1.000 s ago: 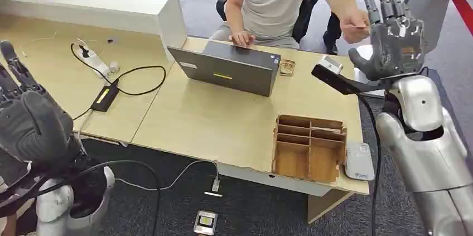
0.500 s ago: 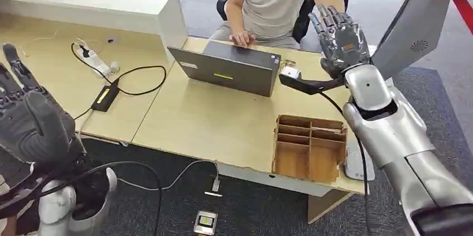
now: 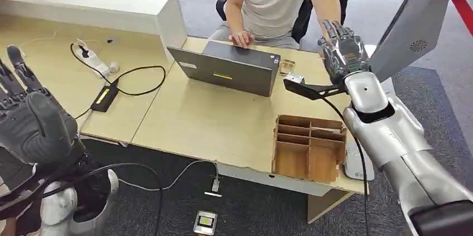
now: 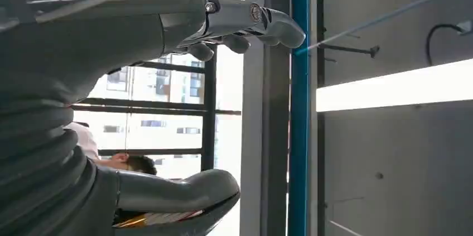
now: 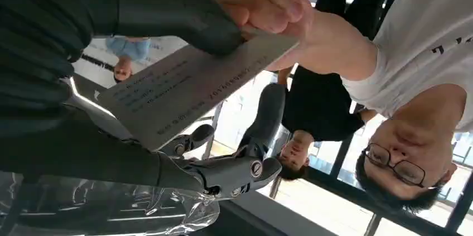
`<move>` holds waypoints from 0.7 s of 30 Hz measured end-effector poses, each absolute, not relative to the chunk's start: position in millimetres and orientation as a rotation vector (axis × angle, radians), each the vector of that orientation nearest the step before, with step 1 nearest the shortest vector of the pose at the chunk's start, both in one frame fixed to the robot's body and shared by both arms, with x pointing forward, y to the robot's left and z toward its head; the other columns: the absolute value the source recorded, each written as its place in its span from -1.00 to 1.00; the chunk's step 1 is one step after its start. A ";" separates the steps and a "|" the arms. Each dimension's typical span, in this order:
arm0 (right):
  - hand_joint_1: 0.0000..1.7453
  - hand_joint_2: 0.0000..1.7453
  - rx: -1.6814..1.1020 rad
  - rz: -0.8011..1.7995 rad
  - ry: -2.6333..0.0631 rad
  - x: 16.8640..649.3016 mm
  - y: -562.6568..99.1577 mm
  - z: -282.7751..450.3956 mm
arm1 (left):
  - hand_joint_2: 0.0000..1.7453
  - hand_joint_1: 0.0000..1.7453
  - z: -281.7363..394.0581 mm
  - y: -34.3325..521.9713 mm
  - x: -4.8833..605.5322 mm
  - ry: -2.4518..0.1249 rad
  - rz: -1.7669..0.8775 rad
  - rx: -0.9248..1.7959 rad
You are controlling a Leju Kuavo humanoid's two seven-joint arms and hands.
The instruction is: Pass the card to the sensor for recognition and then transmit it.
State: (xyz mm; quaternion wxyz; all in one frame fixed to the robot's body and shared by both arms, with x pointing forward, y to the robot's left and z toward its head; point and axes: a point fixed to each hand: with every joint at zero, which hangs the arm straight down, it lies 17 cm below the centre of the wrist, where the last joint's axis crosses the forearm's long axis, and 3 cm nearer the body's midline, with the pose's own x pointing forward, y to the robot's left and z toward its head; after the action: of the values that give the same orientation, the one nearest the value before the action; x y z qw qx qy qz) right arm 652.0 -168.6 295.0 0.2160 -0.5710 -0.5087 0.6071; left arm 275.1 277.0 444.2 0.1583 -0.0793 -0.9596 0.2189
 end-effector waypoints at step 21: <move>1.00 1.00 -1.582 1.638 -1.366 657.0 -201.8 289.1 | 1.00 -1.00 441.8 278.4 275.9 -2.729 0.650 -0.193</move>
State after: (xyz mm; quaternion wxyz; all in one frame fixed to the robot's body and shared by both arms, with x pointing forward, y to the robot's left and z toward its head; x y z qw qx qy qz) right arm 657.0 -201.8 289.1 0.2404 -0.5783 -0.4993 0.5987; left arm 275.9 278.4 441.8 0.1643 -0.0676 -0.9573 0.2280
